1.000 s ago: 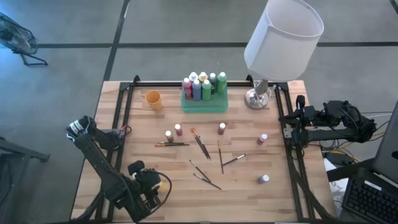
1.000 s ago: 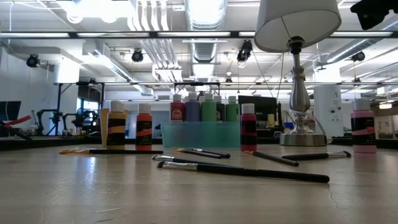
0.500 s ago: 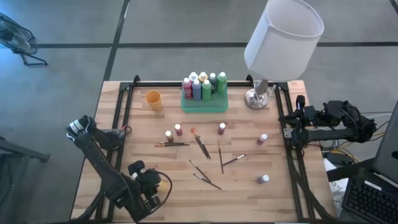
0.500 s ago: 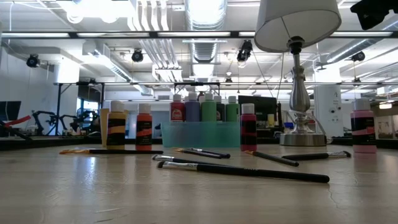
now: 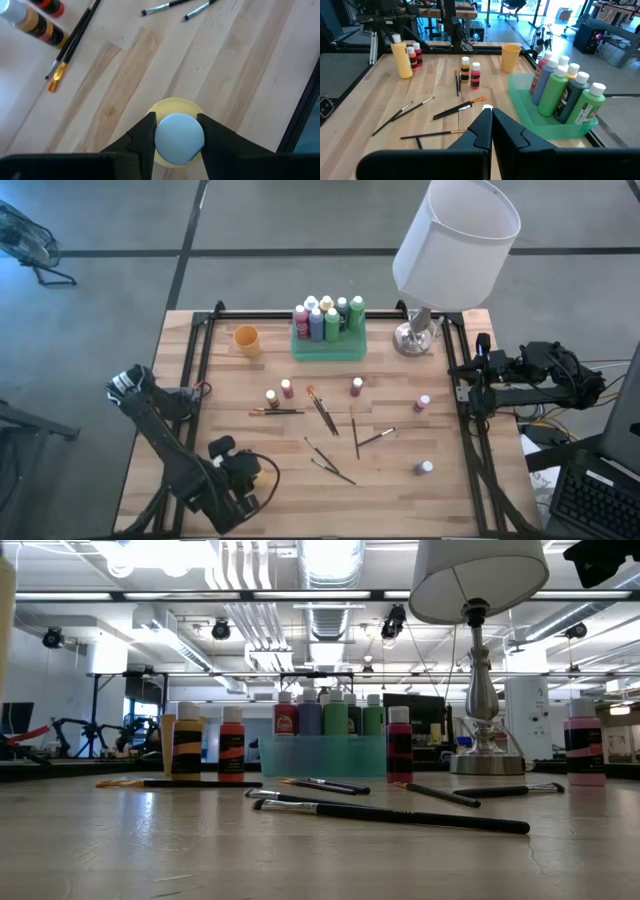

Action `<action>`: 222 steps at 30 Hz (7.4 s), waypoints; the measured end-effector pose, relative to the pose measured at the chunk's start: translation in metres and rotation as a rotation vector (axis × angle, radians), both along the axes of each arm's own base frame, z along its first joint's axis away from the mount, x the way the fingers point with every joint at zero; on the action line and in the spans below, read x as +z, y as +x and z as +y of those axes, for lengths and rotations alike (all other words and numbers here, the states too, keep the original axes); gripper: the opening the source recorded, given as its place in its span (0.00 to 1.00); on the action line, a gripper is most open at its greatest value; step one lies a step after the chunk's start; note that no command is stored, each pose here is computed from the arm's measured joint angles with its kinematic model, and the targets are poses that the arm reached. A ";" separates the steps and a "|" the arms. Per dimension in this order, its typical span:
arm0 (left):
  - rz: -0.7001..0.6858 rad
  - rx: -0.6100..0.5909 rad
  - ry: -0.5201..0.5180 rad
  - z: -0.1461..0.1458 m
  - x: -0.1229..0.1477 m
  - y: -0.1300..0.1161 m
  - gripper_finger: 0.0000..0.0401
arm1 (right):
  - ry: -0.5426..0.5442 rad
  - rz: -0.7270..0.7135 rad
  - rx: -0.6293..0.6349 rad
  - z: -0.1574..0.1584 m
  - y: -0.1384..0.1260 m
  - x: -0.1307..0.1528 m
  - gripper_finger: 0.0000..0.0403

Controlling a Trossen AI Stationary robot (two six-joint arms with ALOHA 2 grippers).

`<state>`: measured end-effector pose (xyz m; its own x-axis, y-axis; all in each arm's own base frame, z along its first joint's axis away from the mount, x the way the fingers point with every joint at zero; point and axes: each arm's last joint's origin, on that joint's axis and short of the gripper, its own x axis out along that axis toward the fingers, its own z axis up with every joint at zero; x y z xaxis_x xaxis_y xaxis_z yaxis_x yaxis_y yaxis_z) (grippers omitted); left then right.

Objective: Pick & Place Paint Supplies
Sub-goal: Put the large yellow paint bottle into the green bin

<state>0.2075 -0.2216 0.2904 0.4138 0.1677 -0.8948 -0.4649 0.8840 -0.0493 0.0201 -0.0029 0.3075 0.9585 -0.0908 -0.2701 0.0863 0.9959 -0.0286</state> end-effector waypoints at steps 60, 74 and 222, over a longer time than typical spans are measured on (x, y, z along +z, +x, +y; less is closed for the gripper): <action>-0.296 -0.247 0.153 0.285 0.045 0.167 0.32 | 0.000 -0.001 0.000 0.000 0.000 0.000 0.02; -0.170 -0.174 0.119 0.318 -0.001 0.182 0.32 | 0.000 -0.001 0.000 0.000 0.000 0.000 0.02; -0.523 -0.211 0.256 0.218 -0.115 -0.100 0.50 | 0.089 -0.022 -0.016 0.003 0.063 -0.025 0.02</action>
<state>0.1070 -0.0033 0.1758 0.8344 0.2168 -0.5067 -0.2503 0.9682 0.0021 0.0835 -0.0001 0.2826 0.9631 -0.0828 -0.2562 0.1019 0.9928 0.0622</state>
